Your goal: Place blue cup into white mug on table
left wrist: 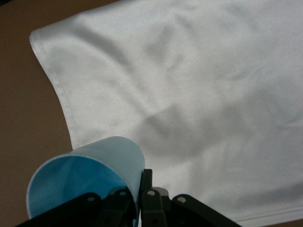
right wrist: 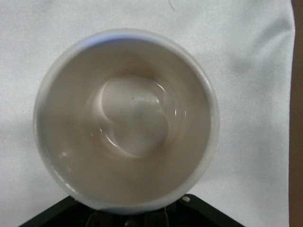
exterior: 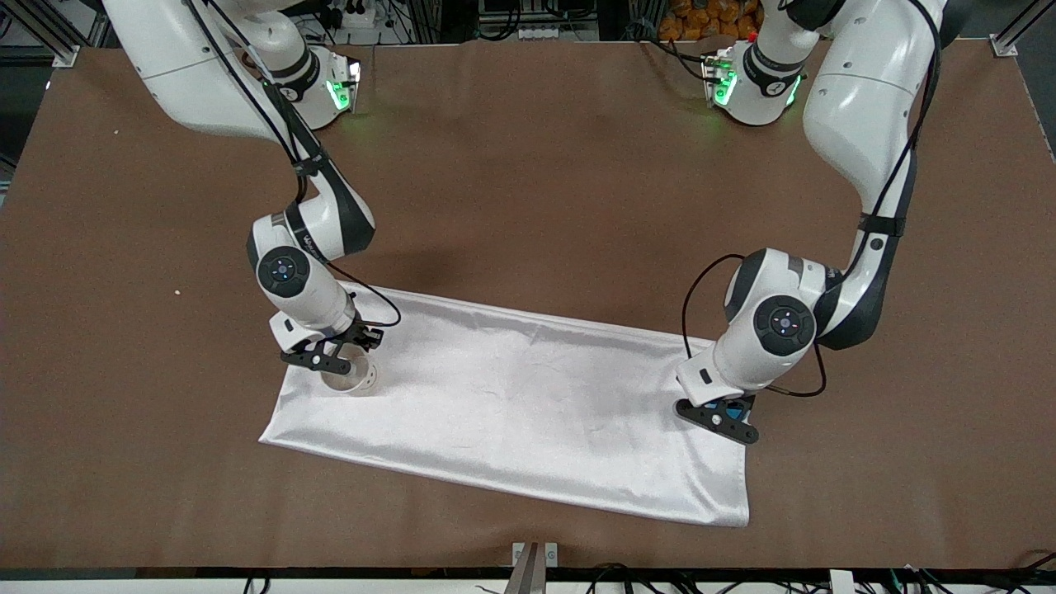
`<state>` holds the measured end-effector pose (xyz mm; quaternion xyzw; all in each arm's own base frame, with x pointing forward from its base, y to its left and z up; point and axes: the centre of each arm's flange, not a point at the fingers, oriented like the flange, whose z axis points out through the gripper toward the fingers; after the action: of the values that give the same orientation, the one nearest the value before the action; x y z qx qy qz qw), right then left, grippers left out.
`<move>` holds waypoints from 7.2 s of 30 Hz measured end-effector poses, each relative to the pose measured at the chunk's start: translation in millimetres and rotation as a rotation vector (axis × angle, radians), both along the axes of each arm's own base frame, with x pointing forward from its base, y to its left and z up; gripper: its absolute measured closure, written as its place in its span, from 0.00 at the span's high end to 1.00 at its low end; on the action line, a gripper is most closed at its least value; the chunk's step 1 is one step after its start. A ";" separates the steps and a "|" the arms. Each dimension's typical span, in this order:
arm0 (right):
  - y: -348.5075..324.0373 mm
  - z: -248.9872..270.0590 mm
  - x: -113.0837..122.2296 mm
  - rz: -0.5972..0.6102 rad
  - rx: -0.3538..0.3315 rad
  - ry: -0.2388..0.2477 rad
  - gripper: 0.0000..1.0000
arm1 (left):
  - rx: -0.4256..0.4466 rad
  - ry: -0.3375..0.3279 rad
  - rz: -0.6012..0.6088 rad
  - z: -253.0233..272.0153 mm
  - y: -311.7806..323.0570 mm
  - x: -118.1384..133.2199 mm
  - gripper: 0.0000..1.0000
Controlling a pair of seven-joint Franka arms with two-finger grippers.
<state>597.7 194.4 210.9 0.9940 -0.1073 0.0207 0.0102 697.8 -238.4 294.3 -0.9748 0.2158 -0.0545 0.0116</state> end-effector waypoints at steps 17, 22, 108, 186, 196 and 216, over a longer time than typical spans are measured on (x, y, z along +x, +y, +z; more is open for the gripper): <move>94.3 63.5 1.4 -0.058 0.058 0.029 0.07 | 0.046 0.015 0.088 149.7 22.5 -40.4 0.05; 141.8 77.9 -19.2 -0.033 0.099 0.040 0.07 | 0.048 0.016 0.106 191.1 31.5 -80.0 0.05; 369.8 95.0 -197.8 -0.160 -0.025 -0.113 1.00 | 0.071 0.060 0.117 263.6 3.0 -205.4 0.05; -101.9 296.7 -22.2 0.306 -0.075 0.136 1.00 | 0.011 0.087 -0.375 21.9 -312.5 -309.7 0.05; -110.7 344.5 -43.1 0.288 -0.078 0.088 1.00 | 0.034 0.077 -0.408 5.9 -311.2 -317.5 0.05; -178.9 400.2 -46.2 0.279 0.056 0.019 1.00 | 0.044 0.066 -0.431 -5.5 -309.9 -318.7 0.34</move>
<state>551.5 15.5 611.2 0.9993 0.0313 0.0097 -0.0197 379.1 -548.3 288.8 -0.9069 0.4207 -0.0193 0.0138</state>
